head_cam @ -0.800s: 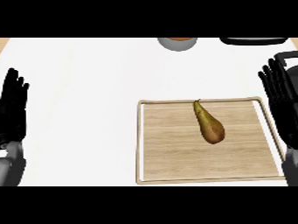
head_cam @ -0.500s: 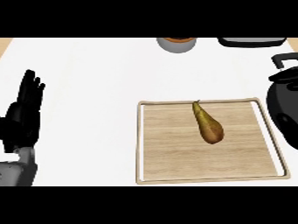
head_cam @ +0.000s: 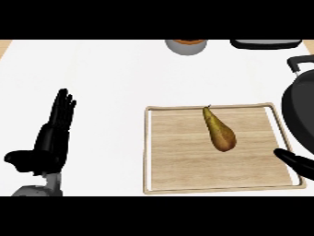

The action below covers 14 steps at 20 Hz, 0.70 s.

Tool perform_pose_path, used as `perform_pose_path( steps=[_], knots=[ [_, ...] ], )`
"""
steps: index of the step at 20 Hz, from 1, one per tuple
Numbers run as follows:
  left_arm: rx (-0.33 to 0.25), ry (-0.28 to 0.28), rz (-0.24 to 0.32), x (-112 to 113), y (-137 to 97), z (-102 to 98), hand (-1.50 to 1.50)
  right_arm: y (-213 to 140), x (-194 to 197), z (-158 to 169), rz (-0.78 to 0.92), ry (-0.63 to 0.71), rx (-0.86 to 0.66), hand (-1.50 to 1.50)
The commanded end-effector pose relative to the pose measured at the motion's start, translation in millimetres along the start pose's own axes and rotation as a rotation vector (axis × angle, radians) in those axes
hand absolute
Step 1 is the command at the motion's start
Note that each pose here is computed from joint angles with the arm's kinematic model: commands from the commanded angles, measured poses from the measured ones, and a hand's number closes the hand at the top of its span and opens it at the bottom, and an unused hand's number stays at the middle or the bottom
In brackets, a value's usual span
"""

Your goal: Pick the pear from the tray and place it in the pot

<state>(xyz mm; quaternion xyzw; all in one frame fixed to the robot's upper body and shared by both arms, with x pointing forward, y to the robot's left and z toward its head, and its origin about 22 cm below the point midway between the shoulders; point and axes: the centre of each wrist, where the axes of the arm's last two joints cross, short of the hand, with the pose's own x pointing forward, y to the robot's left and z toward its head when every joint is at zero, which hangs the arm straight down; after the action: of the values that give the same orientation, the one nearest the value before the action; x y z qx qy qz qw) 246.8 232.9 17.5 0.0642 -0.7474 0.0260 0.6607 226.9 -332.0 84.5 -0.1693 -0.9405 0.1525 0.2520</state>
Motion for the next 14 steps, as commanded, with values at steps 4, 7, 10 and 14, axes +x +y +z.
perform_pose_path(
  steps=[4,7,10,14],
  knots=[
    [-0.015,-0.009,-0.002,-13.0,3.7,1.0,0.0,0.4,47.0,35.9,0.073,-0.06,0.131,-1.5],
    [-0.019,0.001,0.003,-10.4,-2.7,10.5,0.0,-10.6,55.5,35.4,0.23,0.067,0.261,-1.5],
    [-0.041,-0.019,-0.008,1.2,6.3,8.8,0.0,-20.5,66.8,31.2,0.374,0.16,0.465,-1.5],
    [-0.039,-0.024,0.008,0.9,-6.4,14.3,0.0,-10.7,76.0,25.6,0.514,0.294,0.614,-1.5]
  ],
)
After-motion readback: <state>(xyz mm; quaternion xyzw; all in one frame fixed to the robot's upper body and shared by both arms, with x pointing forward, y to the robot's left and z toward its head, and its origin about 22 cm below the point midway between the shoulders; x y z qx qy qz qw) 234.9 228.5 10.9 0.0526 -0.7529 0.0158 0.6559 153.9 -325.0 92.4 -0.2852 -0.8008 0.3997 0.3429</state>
